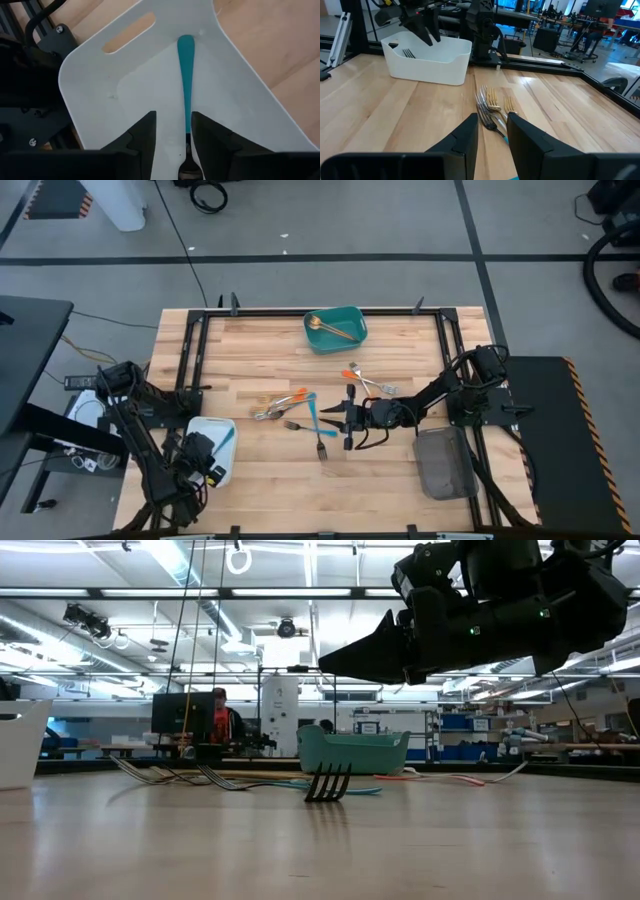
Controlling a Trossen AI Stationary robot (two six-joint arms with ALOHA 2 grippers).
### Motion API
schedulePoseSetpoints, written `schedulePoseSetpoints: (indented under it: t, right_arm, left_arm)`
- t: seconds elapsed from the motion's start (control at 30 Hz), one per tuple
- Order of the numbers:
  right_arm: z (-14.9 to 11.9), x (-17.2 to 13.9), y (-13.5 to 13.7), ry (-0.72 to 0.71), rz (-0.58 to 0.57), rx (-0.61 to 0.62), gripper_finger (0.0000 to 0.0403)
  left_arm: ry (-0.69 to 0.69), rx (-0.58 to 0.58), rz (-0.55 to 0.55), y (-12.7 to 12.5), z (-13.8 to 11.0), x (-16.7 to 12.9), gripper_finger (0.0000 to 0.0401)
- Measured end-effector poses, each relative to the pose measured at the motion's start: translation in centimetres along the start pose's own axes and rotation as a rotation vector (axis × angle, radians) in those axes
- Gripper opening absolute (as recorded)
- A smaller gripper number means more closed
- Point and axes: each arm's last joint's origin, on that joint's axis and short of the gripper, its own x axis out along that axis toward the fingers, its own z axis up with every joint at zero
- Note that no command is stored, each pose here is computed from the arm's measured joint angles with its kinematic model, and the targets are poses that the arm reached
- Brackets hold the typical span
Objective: Sort silverware by color (type)
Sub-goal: Put the blue fork into the white bin
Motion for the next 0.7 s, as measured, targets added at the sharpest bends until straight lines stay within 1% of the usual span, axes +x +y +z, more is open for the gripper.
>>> schedulePoseSetpoints:
  t: [0.2,0.33,0.57,0.7]
  right_arm:
    - [0.0,0.0,0.0,0.0,0.0,0.0,0.011]
    - [0.0,0.0,0.0,0.0,0.0,0.0,0.011]
    - [0.0,0.0,0.0,0.0,0.0,0.0,0.011]
    - [0.0,0.0,0.0,0.0,0.0,0.0,0.011]
  left_arm:
    - [0.019,-0.007,0.022,-0.4,0.8,0.3,0.0133]
    - [0.041,-0.002,0.015,-0.5,1.8,0.3,0.0133]
    - [0.08,0.053,-0.002,-0.9,4.1,0.5,0.0133]
    - [0.106,0.111,-0.027,-1.7,5.5,1.1,0.0133]
